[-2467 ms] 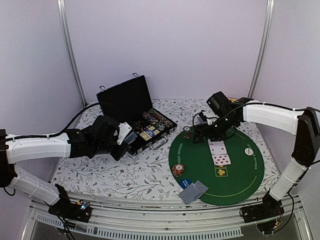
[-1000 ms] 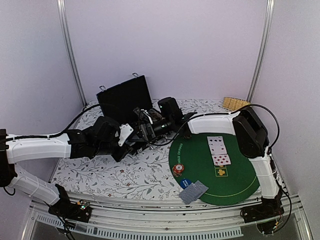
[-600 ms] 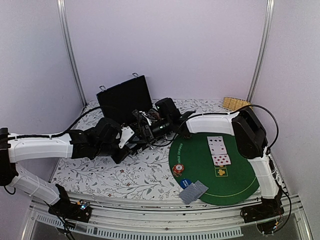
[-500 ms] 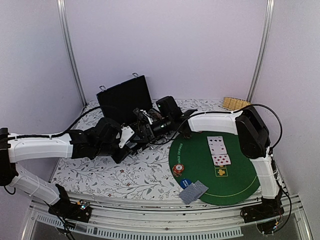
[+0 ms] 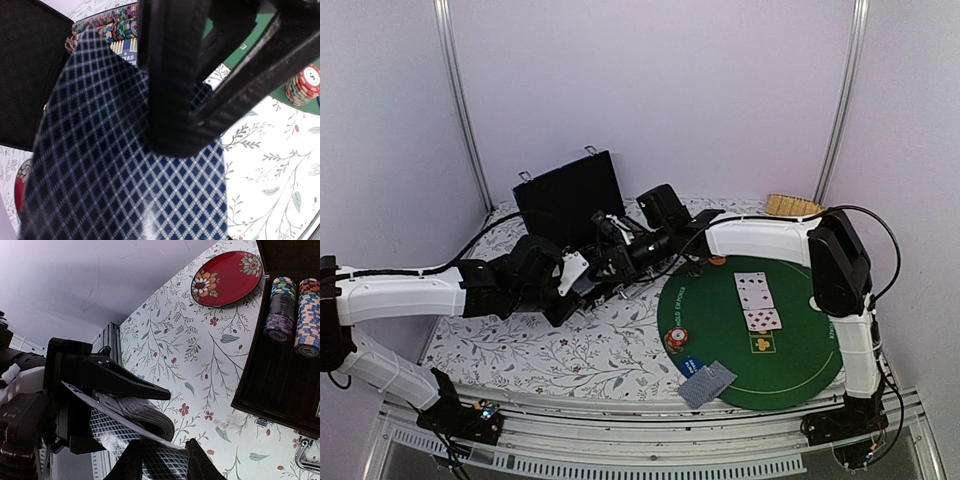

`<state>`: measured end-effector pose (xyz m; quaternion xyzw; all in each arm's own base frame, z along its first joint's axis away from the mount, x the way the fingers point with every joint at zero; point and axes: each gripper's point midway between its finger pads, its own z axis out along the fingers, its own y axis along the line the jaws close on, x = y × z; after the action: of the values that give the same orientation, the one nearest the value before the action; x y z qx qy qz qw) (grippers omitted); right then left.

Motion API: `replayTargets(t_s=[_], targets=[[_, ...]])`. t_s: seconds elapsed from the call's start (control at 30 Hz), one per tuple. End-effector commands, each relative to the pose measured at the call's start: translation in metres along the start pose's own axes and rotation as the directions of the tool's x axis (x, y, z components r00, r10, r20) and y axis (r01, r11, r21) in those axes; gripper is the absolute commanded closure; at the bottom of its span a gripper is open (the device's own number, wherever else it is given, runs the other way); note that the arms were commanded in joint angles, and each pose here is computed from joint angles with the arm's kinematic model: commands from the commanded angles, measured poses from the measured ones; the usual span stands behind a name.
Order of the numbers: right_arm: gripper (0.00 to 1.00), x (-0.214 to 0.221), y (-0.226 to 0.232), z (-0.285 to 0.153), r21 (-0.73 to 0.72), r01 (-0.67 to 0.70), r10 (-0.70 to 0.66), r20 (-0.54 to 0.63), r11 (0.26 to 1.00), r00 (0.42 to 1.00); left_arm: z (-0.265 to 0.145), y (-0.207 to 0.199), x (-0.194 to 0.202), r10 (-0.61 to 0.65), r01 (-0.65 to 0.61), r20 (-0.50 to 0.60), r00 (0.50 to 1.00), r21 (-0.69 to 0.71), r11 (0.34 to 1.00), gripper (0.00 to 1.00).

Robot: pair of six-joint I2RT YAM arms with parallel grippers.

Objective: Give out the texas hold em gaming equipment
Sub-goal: Pick up the poker card from the face-down deck piles.

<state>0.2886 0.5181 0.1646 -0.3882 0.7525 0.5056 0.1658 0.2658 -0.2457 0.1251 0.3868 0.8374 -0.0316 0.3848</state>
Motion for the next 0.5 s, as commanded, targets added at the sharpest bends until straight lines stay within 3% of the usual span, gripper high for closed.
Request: replayTargets(t_s=[0.0,0.1,0.2,0.47], targets=[[0.71,-0.006,0.01,-0.017,0.025,0.014,-0.014,0.007,1.0,1.0,-0.002,-0.003,-0.012,0.005,-0.005,0.04,0.999,-0.001,1.0,0.65],[0.79,-0.006,0.013,-0.02,0.028,0.018,-0.018,0.004,0.999,1.0,-0.002,-0.003,-0.012,0.005,-0.005,0.041,0.999,-0.001,1.0,0.65],[0.96,-0.005,0.012,-0.024,0.042,0.012,-0.012,-0.002,0.999,1.0,-0.002,-0.002,-0.012,0.006,-0.005,0.039,0.999,-0.004,1.0,0.65],[0.98,-0.01,0.006,-0.064,0.096,-0.013,0.008,0.054,0.995,0.999,-0.002,-0.001,-0.012,0.003,-0.003,0.039,0.999,-0.009,1.0,0.65]])
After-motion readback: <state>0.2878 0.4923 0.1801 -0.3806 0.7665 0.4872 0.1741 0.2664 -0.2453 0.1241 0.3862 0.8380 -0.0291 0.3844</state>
